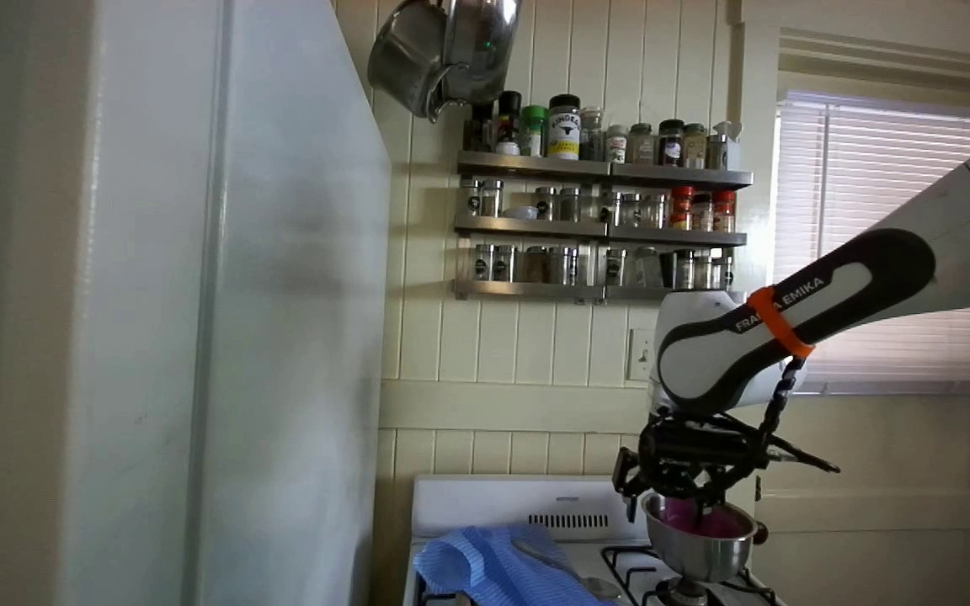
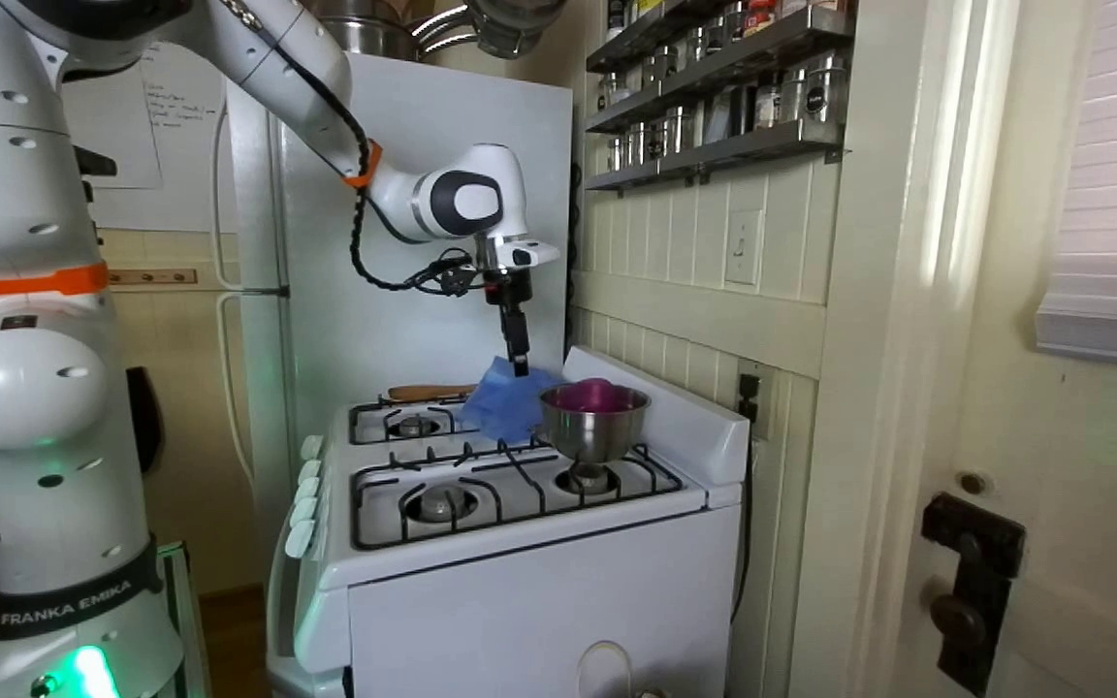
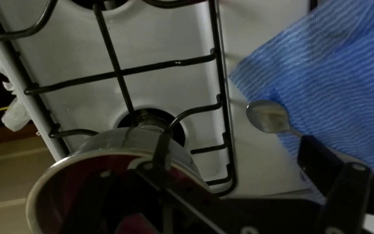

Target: Pick up the pink bowl and spoon, then put them inside the silver bowl

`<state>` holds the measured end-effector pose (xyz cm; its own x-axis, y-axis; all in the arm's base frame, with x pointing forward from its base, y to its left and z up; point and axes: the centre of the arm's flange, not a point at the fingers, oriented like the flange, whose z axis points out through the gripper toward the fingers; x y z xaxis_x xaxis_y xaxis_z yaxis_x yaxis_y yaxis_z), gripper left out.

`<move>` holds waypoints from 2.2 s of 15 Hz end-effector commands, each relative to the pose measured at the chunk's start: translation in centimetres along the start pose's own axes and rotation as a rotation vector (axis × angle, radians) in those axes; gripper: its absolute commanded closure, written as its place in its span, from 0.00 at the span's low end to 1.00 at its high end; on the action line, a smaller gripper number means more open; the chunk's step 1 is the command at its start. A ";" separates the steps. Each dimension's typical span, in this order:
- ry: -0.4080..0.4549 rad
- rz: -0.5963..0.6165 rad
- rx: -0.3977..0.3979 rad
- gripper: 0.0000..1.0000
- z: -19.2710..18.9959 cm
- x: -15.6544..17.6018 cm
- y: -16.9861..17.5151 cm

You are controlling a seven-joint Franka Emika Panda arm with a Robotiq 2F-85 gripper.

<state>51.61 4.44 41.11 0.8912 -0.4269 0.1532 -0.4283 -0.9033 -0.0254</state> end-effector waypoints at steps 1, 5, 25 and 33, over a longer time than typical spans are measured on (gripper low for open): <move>-0.013 -0.192 -0.048 0.00 0.5 0.4 -1.3; -0.002 -0.398 -0.086 0.00 1.1 0.7 -2.4; -0.097 -0.901 -0.085 0.00 6.8 5.7 -10.1; -0.123 -0.960 -0.059 0.09 9.4 6.8 -11.4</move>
<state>62.73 11.26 34.25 0.8851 0.4646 -0.0271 0.4640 -0.8763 0.1301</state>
